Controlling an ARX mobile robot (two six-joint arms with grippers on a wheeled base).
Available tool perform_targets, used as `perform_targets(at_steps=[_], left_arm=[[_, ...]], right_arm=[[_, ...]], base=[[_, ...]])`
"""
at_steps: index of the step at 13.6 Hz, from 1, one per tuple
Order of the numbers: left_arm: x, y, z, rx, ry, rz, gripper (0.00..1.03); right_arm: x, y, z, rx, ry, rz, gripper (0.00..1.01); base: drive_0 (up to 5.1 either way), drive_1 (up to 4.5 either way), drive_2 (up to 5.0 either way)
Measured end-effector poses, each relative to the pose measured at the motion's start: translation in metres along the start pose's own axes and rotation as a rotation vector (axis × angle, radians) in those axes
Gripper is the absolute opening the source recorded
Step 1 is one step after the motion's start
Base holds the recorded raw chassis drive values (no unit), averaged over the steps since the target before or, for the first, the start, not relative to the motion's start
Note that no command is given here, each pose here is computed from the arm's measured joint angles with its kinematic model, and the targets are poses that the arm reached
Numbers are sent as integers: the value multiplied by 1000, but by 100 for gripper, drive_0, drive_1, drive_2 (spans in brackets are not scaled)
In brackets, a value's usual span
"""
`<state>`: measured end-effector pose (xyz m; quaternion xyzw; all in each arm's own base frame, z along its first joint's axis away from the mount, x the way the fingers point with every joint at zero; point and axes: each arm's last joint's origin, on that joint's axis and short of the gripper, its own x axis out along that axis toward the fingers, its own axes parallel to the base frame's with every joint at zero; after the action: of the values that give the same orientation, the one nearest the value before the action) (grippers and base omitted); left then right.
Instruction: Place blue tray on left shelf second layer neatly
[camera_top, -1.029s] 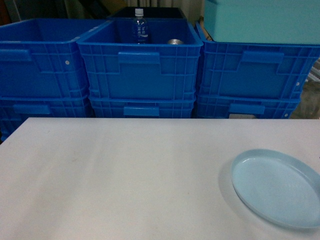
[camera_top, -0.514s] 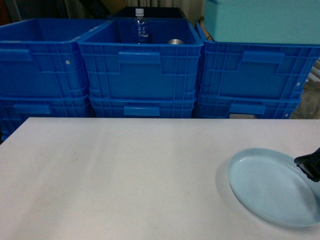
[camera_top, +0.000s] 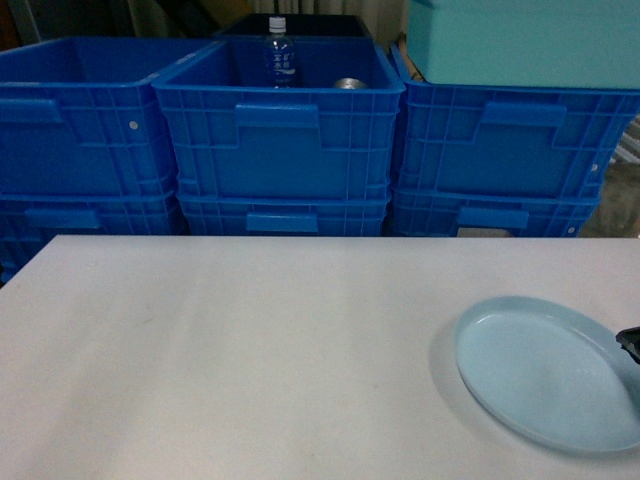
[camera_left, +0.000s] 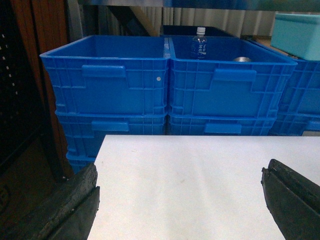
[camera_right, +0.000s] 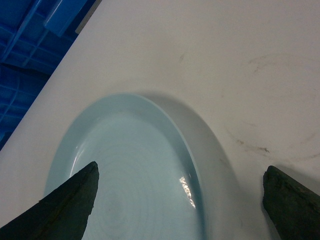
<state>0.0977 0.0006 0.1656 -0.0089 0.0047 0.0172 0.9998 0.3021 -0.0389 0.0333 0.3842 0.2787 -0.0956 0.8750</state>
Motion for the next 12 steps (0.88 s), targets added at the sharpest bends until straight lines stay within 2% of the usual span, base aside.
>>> perform_targets(at_steps=[1,5,6,7,8,9,11,12], left_arm=[[0,0,0,0,0,0,98],[0,0,0,0,0,0,98],[0,0,0,0,0,0,98],[0,0,0,0,0,0,98],[0,0,0,0,0,0,98],[0,0,0,0,0,0,98],[0,0,0,0,0,0,98],[0,0,0,0,0,0,98]], right_arm=[[4,2,-1,-14,-2,-4,98],[23,27,-11,-74,-14,-37,98],[26,33,-17,-102,-19,-84,98],[28,32,-20,-127,-27,-126,82],[28,30,-20,-134,-31,-141,71],[26,23,-19,-135,-38,-156,54],[18,8,-19,-128,-31,-153,21],[14,3,-19,-135,-23,-147,10]], base=[[0,0,0],[0,0,0],[0,0,0],[0,0,0],[0,0,0],[0,0,0],[0,0,0],[0,0,0]])
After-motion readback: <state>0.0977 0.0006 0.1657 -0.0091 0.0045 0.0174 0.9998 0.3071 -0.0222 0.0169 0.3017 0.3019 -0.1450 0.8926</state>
